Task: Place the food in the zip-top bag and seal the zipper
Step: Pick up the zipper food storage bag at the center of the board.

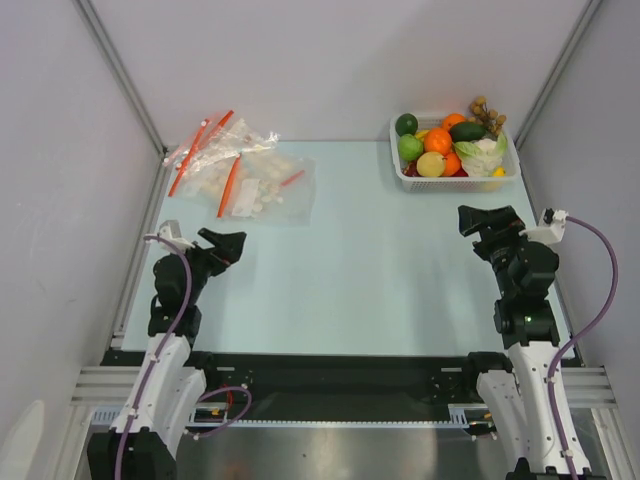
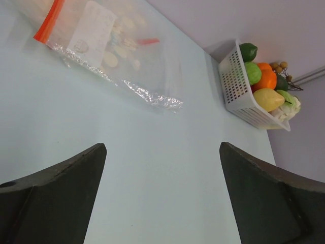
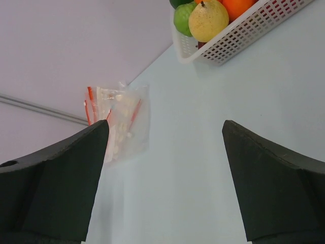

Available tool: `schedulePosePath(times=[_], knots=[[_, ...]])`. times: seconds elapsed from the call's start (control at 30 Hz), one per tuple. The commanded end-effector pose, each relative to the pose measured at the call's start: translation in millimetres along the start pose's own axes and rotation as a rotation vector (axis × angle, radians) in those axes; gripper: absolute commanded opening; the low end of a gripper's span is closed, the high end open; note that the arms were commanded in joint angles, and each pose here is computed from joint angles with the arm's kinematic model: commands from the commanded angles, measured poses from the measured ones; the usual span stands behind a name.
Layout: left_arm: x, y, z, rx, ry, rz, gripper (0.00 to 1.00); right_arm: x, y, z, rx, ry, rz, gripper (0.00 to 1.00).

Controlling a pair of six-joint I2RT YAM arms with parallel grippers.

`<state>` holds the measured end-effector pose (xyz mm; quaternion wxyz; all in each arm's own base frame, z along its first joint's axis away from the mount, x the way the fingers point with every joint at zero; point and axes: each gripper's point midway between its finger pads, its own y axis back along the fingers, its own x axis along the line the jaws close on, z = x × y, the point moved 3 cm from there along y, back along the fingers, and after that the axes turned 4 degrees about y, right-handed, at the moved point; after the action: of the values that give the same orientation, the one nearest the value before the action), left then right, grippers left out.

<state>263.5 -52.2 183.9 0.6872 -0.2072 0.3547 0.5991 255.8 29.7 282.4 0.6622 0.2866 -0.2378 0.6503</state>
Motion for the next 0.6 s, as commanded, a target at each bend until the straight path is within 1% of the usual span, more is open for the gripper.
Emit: schedulePosePath(times=[0.0, 0.1, 0.27, 0.3, 0.43, 0.57], knots=[[-7, -4, 14, -0.033, 0.003, 0.002, 1.00, 0, 1, 8, -0.045, 0.015, -0.005, 1.00], [-3, -6, 14, -0.048, 0.017, 0.022, 1.00, -2, -3, 5, -0.028, 0.013, -0.015, 1.00], [8, -15, 24, -0.123, 0.119, 0.096, 1.00, 2, -11, -7, 0.045, 0.002, 0.026, 1.00], [14, -20, 23, -0.117, 0.135, 0.127, 1.00, 2, -12, -9, 0.054, -0.003, 0.030, 1.00], [18, -37, 40, -0.167, 0.190, 0.197, 1.00, 3, -13, -12, 0.066, -0.004, 0.042, 1.00], [23, -57, 52, -0.200, 0.189, 0.236, 1.00, 6, -13, -13, 0.067, 0.003, 0.075, 1.00]])
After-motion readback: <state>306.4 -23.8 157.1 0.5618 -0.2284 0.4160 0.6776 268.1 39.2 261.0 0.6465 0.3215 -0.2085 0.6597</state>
